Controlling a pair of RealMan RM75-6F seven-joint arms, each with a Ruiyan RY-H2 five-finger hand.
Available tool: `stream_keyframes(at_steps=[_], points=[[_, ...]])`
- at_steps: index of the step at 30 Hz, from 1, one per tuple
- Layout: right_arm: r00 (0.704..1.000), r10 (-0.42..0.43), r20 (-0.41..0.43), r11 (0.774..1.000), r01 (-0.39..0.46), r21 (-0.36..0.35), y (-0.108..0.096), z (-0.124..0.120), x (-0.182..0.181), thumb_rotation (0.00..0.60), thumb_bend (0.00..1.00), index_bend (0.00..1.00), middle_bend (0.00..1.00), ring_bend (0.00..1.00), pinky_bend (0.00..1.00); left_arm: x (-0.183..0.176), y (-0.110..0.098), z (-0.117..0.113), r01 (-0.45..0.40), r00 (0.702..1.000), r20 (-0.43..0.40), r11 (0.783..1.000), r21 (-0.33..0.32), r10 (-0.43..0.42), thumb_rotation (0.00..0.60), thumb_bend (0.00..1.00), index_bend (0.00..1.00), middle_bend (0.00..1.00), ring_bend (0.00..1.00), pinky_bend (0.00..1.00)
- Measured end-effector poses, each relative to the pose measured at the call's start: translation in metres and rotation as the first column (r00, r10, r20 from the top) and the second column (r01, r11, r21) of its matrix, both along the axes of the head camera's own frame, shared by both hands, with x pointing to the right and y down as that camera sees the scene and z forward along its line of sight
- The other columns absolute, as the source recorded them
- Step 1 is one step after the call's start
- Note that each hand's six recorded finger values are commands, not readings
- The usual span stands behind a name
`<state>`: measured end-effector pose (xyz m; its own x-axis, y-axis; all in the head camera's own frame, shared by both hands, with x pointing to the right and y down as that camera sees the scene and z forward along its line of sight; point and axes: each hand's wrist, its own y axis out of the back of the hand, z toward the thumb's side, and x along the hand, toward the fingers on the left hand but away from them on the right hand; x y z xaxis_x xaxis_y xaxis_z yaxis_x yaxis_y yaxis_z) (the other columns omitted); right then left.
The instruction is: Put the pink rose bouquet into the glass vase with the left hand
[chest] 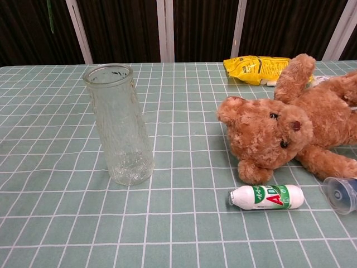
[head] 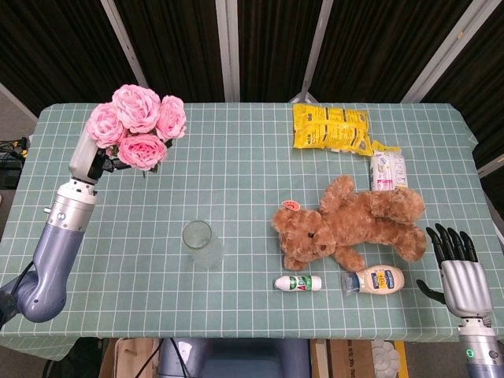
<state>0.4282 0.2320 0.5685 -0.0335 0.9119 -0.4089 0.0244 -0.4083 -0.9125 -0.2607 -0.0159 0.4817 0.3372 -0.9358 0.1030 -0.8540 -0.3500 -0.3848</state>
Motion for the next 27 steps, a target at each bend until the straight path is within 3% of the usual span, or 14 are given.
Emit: stream_keyframes(at_steps=[12, 19, 27], points=[[1.000, 0.003, 0.012, 1.000, -0.003, 0.003, -0.001, -0.003, 0.002, 0.600, 0.19, 0.00, 0.06, 0.04, 0.00, 0.048, 0.027, -0.024, -0.129, 0.974, -0.199, 0.987, -0.092, 0.109, 0.600, 0.48, 0.33, 0.36, 0.27, 0.42], [1.000, 0.007, 0.011, 1.000, -0.007, 0.005, -0.002, -0.003, 0.004, 0.600, 0.19, 0.00, 0.06, 0.04, 0.00, 0.063, 0.035, -0.030, -0.165, 0.969, -0.202, 0.982, -0.091, 0.144, 0.600, 0.47, 0.33, 0.36, 0.27, 0.42], [1.000, 0.010, 0.010, 1.000, -0.011, 0.009, -0.002, -0.004, 0.005, 0.600, 0.19, 0.00, 0.06, 0.04, 0.00, 0.073, 0.049, -0.023, -0.198, 0.961, -0.225, 0.970, -0.144, 0.163, 0.600, 0.47, 0.32, 0.36, 0.27, 0.42]])
